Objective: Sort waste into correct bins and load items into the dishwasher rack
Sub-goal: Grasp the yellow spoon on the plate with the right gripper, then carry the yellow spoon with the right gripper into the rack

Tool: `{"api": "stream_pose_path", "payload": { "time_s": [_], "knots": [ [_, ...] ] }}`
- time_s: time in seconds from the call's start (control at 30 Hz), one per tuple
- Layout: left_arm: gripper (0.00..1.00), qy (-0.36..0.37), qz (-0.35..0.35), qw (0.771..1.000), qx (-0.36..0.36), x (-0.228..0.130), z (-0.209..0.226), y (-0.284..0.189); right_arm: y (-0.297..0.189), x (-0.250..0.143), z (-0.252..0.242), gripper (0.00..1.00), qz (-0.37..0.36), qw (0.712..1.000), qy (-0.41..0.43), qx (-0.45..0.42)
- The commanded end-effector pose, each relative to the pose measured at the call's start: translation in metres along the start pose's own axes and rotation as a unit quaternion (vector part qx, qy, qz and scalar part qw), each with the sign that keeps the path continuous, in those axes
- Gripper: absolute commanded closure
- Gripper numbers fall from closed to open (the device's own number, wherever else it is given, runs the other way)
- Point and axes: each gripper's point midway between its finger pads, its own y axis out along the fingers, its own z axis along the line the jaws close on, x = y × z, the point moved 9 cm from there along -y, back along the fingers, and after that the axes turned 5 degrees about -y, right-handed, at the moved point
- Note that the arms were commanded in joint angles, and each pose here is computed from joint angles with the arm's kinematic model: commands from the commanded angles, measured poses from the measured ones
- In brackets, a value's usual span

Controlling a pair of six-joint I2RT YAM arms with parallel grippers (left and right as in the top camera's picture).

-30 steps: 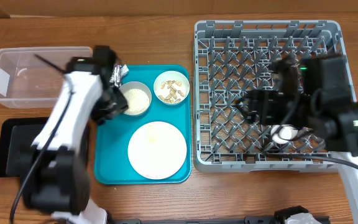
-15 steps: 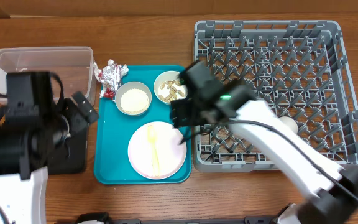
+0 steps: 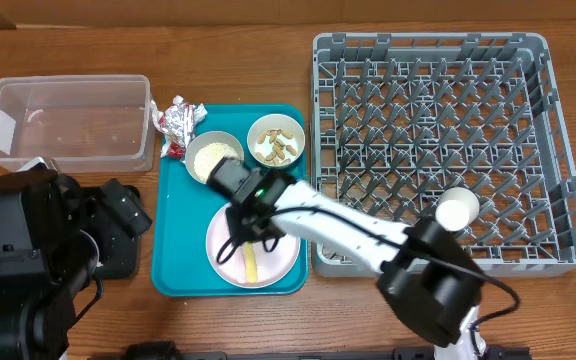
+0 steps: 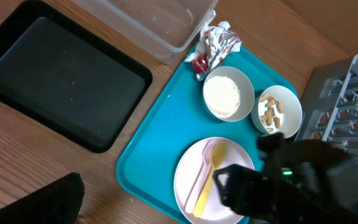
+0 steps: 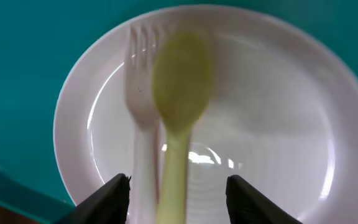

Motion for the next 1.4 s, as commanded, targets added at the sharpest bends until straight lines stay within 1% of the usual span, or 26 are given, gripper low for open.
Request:
{"api": "stream_pose_path", "payload": {
  "time_s": [0.0, 0.07, 0.17, 0.27, 0.37, 0.43, 0.53, 0.57, 0.63, 0.77, 0.9, 1.07, 1.2, 1.27, 1.37],
  "knots": [
    [0.0, 0.006, -0.007, 1.0, 0.01, 0.002, 0.002, -0.001, 0.016, 0.002, 0.003, 0.5, -0.003, 1.0, 0.007, -0.021],
    [0.0, 0.006, -0.007, 1.0, 0.009, 0.002, 0.002, -0.001, 0.024, 0.001, 0.002, 0.51, 0.005, 1.0, 0.009, -0.027],
    [0.0, 0.006, -0.007, 1.0, 0.009, 0.002, 0.002, -0.001, 0.032, 0.0, 0.0, 0.58, 0.01, 0.999, 0.015, -0.033],
    [0.0, 0.006, -0.007, 1.0, 0.009, 0.002, 0.002, -0.001, 0.036, 0.0, -0.001, 0.59, 0.013, 0.999, 0.015, -0.035],
    [0.0, 0.006, -0.007, 1.0, 0.009, 0.002, 0.002, -0.001, 0.04, -0.001, -0.002, 0.62, 0.015, 0.999, 0.016, -0.037],
    [0.0, 0.006, -0.007, 1.0, 0.009, 0.002, 0.002, -0.001, 0.041, -0.002, -0.003, 0.69, 0.014, 0.999, 0.016, -0.04],
    [0.0, 0.006, -0.007, 1.0, 0.009, 0.002, 0.002, -0.001, 0.041, -0.001, -0.003, 0.87, 0.012, 0.999, 0.015, -0.042],
    [0.0, 0.006, -0.007, 1.0, 0.009, 0.002, 0.002, -0.001, 0.04, -0.001, -0.003, 0.91, 0.01, 0.999, 0.015, -0.044],
    [0.0, 0.006, -0.007, 1.0, 0.009, 0.002, 0.002, -0.001, 0.038, -0.001, -0.004, 0.95, 0.008, 0.999, 0.015, -0.049],
    [0.0, 0.006, -0.007, 1.0, 0.009, 0.002, 0.002, -0.001, 0.029, 0.001, -0.005, 0.96, -0.002, 0.998, 0.015, -0.059],
    [0.0, 0.006, -0.007, 1.0, 0.009, 0.002, 0.002, -0.001, 0.003, 0.007, -0.006, 0.96, -0.028, 0.996, 0.013, -0.083],
    [0.0, 0.006, -0.007, 1.0, 0.009, 0.002, 0.002, -0.001, -0.054, 0.015, -0.002, 0.96, -0.075, 0.993, 0.0, -0.096],
    [0.0, 0.006, -0.007, 1.0, 0.009, 0.002, 0.002, -0.001, -0.11, 0.021, 0.0, 0.95, -0.138, 0.986, -0.009, -0.091],
    [0.0, 0.006, -0.007, 1.0, 0.009, 0.002, 0.002, -0.001, -0.133, 0.024, -0.008, 0.95, -0.167, 0.981, 0.002, -0.095],
    [0.0, 0.006, -0.007, 1.0, 0.009, 0.002, 0.002, -0.001, -0.156, 0.029, -0.027, 0.95, -0.188, 0.977, 0.011, -0.097]
  ]
}}
